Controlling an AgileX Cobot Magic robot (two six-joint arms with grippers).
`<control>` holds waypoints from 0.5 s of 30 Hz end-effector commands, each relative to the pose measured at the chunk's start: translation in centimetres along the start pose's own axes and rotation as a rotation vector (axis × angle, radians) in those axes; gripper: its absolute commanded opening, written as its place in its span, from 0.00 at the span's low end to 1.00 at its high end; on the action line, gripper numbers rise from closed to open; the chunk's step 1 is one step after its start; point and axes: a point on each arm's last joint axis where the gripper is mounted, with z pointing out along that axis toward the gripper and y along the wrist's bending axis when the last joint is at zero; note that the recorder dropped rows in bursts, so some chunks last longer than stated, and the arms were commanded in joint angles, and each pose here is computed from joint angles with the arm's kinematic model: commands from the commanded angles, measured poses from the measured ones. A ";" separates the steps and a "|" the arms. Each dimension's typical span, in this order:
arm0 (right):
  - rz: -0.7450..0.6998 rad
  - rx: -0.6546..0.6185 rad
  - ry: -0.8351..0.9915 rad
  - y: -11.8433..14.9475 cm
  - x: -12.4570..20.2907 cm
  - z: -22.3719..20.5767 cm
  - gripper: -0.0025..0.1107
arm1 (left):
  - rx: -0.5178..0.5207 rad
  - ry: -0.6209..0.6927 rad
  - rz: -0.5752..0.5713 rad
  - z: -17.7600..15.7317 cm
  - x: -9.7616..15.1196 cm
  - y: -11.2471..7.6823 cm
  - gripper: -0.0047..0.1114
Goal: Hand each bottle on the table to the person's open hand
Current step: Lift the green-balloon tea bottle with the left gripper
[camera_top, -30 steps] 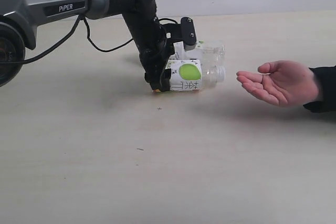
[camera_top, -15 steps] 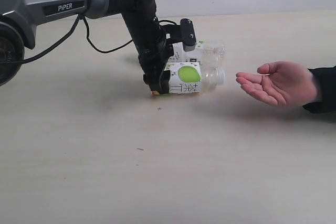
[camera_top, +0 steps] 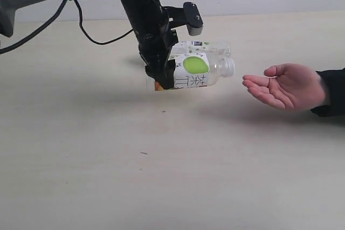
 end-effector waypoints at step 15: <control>-0.007 0.004 -0.011 0.0 0.0 0.0 0.02 | -0.174 -0.034 -0.062 -7.9 -5.0 -5.5 0.04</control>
